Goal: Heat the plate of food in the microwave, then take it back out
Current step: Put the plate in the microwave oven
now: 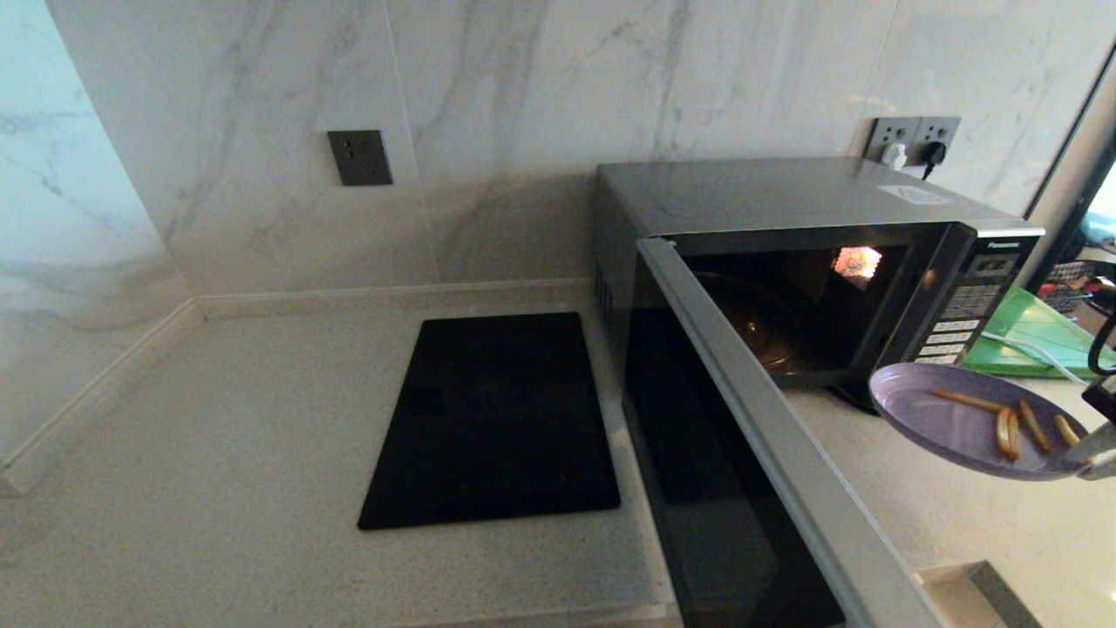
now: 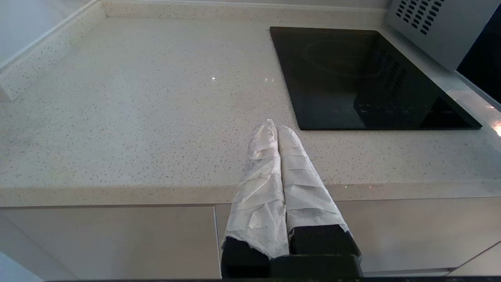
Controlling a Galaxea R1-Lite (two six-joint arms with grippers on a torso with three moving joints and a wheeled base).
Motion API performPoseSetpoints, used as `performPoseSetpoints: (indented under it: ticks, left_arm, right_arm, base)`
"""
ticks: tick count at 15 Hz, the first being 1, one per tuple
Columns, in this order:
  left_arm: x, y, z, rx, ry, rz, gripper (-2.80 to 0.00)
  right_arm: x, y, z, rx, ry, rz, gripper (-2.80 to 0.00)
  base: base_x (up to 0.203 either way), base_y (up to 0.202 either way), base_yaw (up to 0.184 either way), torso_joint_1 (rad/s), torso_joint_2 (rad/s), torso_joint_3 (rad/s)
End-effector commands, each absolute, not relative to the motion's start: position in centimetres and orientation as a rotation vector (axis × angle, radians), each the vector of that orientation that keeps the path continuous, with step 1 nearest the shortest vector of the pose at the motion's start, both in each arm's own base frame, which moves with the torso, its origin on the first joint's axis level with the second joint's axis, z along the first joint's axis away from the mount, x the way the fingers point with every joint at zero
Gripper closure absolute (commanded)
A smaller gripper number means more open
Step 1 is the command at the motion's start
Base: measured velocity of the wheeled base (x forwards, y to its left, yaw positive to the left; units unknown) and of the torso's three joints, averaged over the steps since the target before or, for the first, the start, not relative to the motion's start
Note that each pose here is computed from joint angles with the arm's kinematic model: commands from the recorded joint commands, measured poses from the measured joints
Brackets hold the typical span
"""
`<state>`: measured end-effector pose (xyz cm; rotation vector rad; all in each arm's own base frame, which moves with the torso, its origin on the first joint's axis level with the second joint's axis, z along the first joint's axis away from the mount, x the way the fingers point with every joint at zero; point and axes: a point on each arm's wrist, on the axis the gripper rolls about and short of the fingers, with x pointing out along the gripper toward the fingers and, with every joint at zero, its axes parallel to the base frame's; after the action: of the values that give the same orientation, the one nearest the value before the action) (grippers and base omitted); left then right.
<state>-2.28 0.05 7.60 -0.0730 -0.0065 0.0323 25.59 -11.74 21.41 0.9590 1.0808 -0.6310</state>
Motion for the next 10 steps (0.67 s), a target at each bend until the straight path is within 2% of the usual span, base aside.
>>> performPoseSetpoints:
  ticks: [1, 10]
  left_arm:
    - [-2.3, 0.1, 7.6, -0.074, -0.006, 0.034, 0.00]
    - [-2.3, 0.1, 7.6, -0.074, -0.007, 0.034, 0.00]
  right_arm:
    - [26.2, -9.8, 21.5, 0.927, 1.115, -0.567, 0.00]
    - [28.3, -4.1, 21.5, 0.832, 1.203, -0.344, 0.00]
  base:
    - [0.000, 0.000, 0.000, 0.000, 0.00, 0.000]
    - [0.000, 0.000, 0.000, 0.000, 0.00, 0.000]
